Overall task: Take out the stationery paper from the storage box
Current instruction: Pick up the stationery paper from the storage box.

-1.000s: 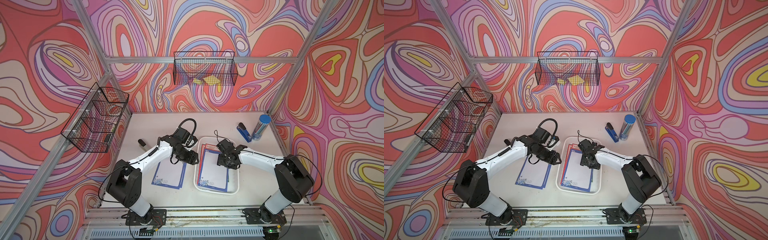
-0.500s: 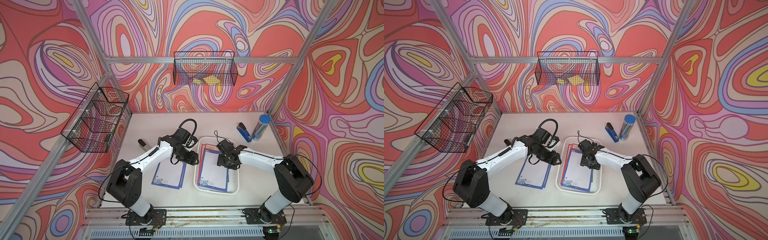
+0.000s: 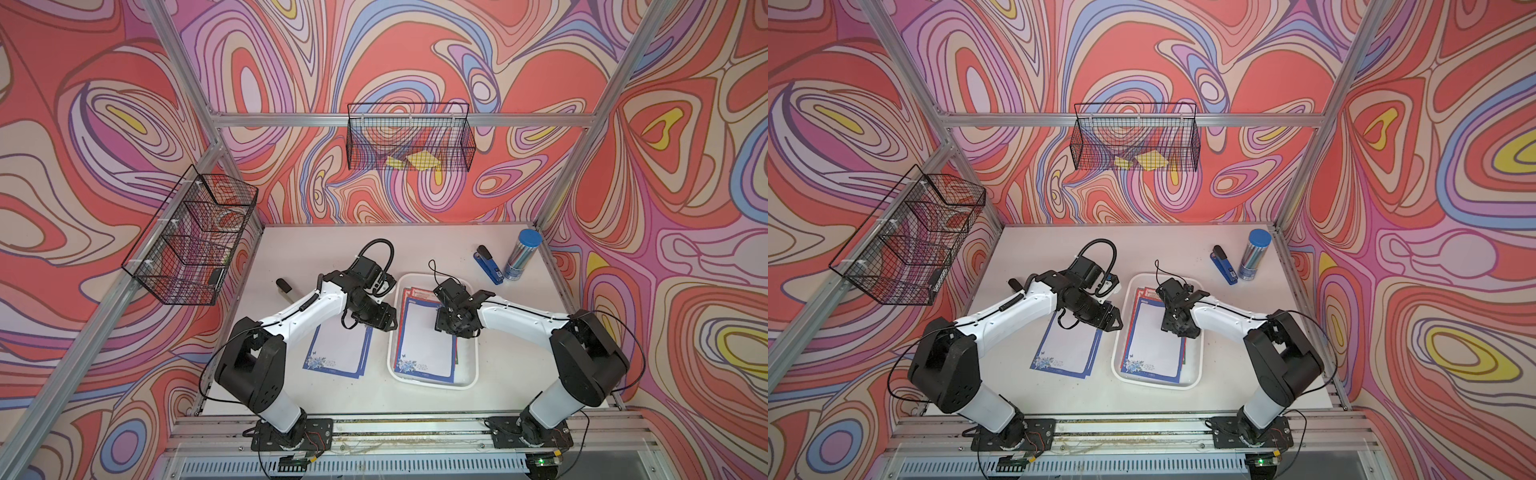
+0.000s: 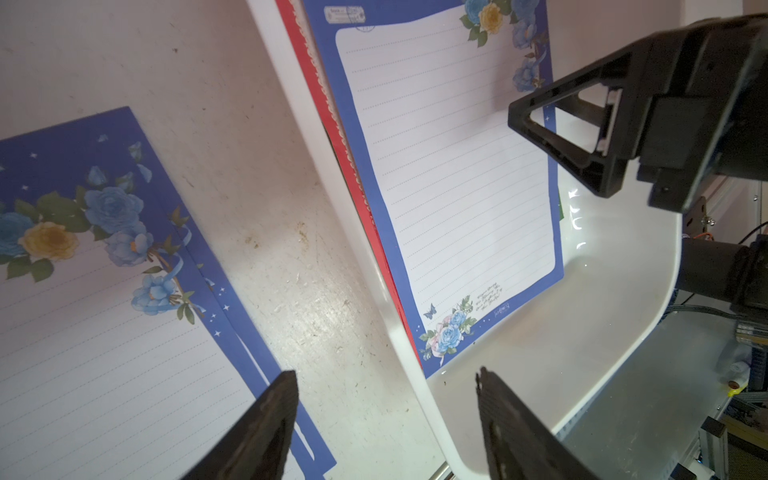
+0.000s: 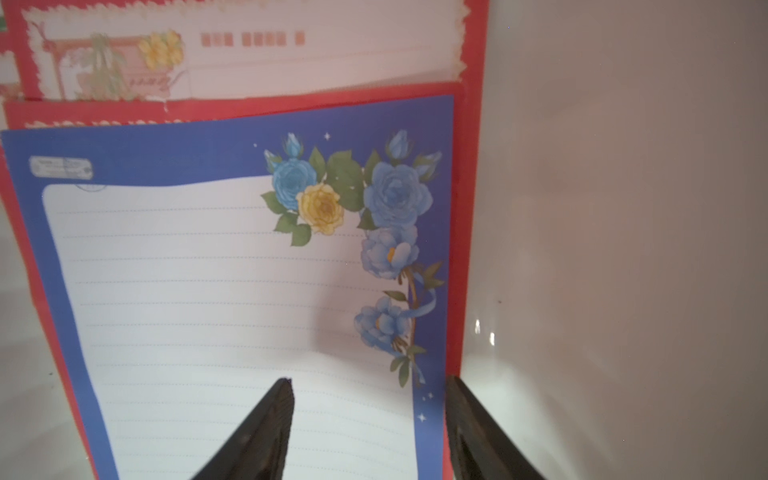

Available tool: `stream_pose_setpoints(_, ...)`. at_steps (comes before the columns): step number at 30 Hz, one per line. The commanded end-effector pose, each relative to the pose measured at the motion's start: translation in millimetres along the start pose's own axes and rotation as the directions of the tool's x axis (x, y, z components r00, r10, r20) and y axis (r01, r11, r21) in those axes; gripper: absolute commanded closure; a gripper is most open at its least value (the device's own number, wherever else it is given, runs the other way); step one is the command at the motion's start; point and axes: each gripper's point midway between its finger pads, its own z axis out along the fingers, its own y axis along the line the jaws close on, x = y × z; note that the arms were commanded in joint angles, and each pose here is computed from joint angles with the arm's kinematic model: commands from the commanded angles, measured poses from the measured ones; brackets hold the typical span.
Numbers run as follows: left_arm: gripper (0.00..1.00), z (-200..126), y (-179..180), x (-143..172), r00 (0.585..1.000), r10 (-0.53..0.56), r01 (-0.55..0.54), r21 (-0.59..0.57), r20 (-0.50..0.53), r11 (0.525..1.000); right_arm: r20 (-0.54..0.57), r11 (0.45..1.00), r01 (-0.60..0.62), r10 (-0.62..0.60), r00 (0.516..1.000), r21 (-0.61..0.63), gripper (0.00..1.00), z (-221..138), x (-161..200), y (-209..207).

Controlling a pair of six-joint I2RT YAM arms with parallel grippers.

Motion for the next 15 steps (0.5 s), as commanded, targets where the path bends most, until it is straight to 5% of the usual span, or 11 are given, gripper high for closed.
stream_pose_setpoints(1, 0.28, -0.8, -0.7, 0.9, 1.0, 0.018, -0.018, -0.014, -0.022, 1.0, 0.023, 0.999, 0.006, -0.005, 1.0, -0.034, 0.41, -8.3, -1.6, 3.2)
stream_pose_setpoints(11, 0.28, 0.3, -0.2, 1.4, 0.999, 0.019, -0.02, -0.017, -0.027, 1.0, 0.011, 0.993, 0.012, -0.011, 1.0, -0.12, 0.5, -10.8, 1.8, 16.8)
stream_pose_setpoints(15, 0.28, 1.1, -0.4, 1.4, 0.999, 0.019, -0.02, -0.017, -0.029, 1.0, 0.033, 1.0, 0.009, -0.008, 0.999, -0.028, 0.38, -9.0, -1.9, 0.4)
